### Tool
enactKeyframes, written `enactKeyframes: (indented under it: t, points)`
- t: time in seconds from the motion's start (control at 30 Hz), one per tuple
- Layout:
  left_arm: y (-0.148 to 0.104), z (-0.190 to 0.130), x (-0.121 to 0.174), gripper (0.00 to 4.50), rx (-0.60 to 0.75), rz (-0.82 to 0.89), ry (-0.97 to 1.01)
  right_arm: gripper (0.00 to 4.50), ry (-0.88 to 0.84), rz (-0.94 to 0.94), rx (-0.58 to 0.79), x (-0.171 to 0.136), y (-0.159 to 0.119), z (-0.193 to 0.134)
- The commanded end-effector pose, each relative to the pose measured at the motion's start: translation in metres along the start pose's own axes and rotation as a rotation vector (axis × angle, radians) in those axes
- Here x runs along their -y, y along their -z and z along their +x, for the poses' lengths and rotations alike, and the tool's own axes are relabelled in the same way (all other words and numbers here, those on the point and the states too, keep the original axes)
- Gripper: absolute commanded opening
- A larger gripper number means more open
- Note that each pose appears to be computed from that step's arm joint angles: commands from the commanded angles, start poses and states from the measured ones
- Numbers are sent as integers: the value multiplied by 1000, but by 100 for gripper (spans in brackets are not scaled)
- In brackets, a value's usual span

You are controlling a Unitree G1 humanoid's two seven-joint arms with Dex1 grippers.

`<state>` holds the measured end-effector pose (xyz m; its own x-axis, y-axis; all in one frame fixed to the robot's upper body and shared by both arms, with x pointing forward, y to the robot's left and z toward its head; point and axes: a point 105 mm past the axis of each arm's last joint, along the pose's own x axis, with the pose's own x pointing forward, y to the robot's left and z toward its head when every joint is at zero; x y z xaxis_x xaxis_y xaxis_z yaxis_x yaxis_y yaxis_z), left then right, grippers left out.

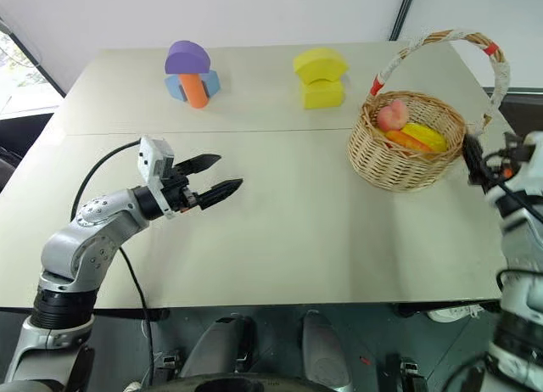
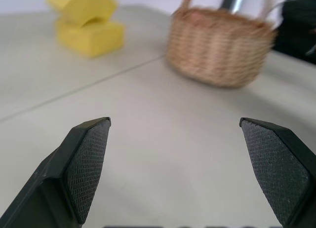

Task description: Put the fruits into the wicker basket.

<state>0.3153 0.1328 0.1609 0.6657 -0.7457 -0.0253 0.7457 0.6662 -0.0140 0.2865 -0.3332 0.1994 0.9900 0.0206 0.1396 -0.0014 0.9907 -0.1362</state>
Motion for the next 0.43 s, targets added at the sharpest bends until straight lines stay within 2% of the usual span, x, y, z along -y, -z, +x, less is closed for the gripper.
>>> enactKeyframes:
  t: [0.03,0.13,0.2,0.43]
  points:
    - [3,-15,-20,450,-5,52,-85,332,-266,-47,7,-43,-12,-12]
    - [20,-28,-35,450,-42,45,-155,332,-458,-58,-50,-81,1,-23]
    - [29,-36,-43,450,-57,40,-211,332,-520,-58,-87,-96,12,-24]
    - [37,-53,-45,450,-55,31,-264,332,-573,-62,-127,-105,31,-14]
